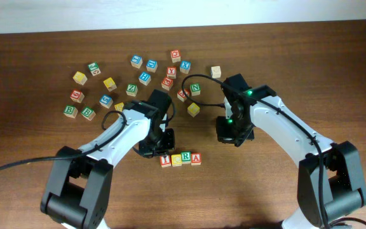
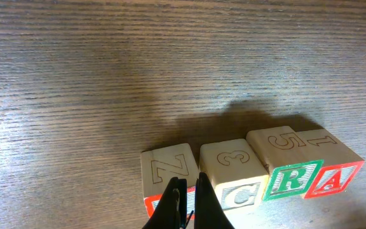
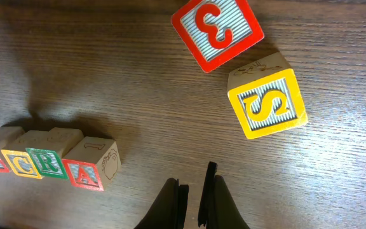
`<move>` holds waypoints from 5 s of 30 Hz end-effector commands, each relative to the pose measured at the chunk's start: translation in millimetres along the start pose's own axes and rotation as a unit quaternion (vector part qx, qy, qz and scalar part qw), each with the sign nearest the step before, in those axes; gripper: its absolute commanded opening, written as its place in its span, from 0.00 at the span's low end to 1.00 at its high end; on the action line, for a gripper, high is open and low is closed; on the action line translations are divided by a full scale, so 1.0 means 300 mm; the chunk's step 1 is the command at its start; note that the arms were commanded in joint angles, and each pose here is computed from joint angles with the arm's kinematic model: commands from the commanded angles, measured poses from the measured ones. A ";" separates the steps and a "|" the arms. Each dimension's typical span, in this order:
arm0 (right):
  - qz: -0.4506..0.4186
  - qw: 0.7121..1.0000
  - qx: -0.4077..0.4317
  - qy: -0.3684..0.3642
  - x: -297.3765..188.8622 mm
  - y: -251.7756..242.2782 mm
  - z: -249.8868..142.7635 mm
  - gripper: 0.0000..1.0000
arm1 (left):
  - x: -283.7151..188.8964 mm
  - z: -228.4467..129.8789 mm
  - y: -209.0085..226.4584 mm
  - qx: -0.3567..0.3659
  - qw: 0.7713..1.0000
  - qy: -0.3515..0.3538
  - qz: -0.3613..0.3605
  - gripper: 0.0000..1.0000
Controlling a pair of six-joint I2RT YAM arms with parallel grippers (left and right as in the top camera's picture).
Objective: Spell out ICRA
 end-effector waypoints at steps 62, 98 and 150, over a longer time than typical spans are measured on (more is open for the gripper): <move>0.000 1.000 0.001 -0.002 -0.002 0.004 -0.006 0.06 | 0.007 0.010 -0.015 0.019 1.000 -0.003 -0.015 0.00; 0.047 0.999 0.000 0.000 0.061 0.037 -0.025 0.06 | -0.023 -0.015 0.240 -0.033 0.996 0.074 0.028 0.00; 0.032 0.997 -0.040 -0.051 -0.025 0.164 0.079 0.04 | 0.027 0.092 0.302 -0.126 0.990 -0.037 0.057 0.00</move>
Point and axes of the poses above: each gripper's point midway between its finger pads, its own x axis out along the fingers, its own y axis along the line the jaws close on, z = x × y, the point moved 1 cm from there along -x, back along the fingers, and after that the axes turned 13 degrees about -x, right-handed, at the moved point
